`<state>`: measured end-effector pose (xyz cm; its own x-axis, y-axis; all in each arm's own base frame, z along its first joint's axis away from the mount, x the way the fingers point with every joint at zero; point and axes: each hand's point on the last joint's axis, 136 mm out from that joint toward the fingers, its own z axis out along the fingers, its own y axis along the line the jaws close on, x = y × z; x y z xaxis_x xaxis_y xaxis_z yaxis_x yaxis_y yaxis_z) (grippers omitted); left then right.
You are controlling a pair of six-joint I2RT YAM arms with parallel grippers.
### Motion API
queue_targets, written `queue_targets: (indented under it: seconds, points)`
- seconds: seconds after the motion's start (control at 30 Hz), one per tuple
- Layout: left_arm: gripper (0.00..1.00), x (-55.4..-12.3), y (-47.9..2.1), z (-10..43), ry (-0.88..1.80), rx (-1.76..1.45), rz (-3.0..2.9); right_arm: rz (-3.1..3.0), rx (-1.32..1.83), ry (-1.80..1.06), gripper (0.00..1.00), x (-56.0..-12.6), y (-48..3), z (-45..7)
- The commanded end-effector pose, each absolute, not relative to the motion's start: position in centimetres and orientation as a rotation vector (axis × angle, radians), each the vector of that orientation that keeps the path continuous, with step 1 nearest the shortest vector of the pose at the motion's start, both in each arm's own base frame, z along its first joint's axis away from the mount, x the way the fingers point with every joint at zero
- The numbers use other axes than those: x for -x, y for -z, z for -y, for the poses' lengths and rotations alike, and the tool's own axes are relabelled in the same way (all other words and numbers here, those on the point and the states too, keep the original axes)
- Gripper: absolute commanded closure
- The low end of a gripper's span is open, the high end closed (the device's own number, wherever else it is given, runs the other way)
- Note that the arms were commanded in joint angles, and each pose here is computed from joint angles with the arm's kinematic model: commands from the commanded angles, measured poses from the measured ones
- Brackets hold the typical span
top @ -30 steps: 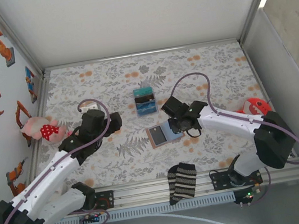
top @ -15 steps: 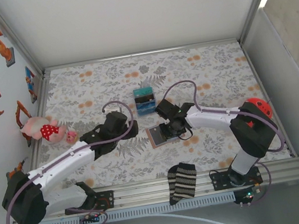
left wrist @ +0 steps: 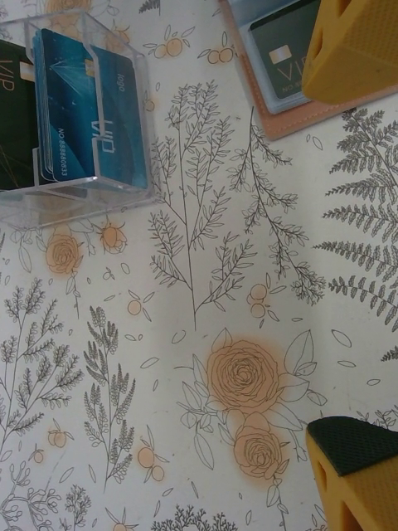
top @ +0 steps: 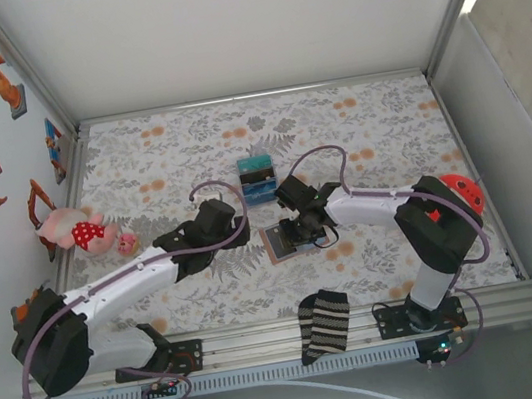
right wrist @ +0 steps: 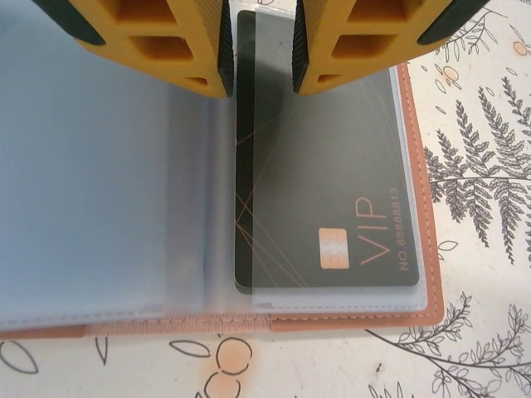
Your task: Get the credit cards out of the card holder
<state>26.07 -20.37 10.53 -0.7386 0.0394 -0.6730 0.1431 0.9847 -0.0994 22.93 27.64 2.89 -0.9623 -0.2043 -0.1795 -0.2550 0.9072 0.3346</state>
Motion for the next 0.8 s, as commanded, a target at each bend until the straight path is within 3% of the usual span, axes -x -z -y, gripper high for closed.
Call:
queue_targets:
  seconds: [0.0, 0.53, 0.77]
  points:
    - [0.03, -26.4, -10.5, 20.3, 0.172, -0.093, -2.391, -2.946, 0.312, -0.551, 0.74, -23.0, -2.4, -27.6]
    - [0.03, -26.6, -9.3, 19.8, 0.056, -0.143, -2.433, -2.932, 0.272, -0.773, 0.75, -22.4, -2.5, -29.8]
    - [0.03, -26.7, -8.0, 21.3, 0.090, -0.192, -2.465, -2.944, 0.233, -0.722, 0.75, -22.3, -2.4, -29.0]
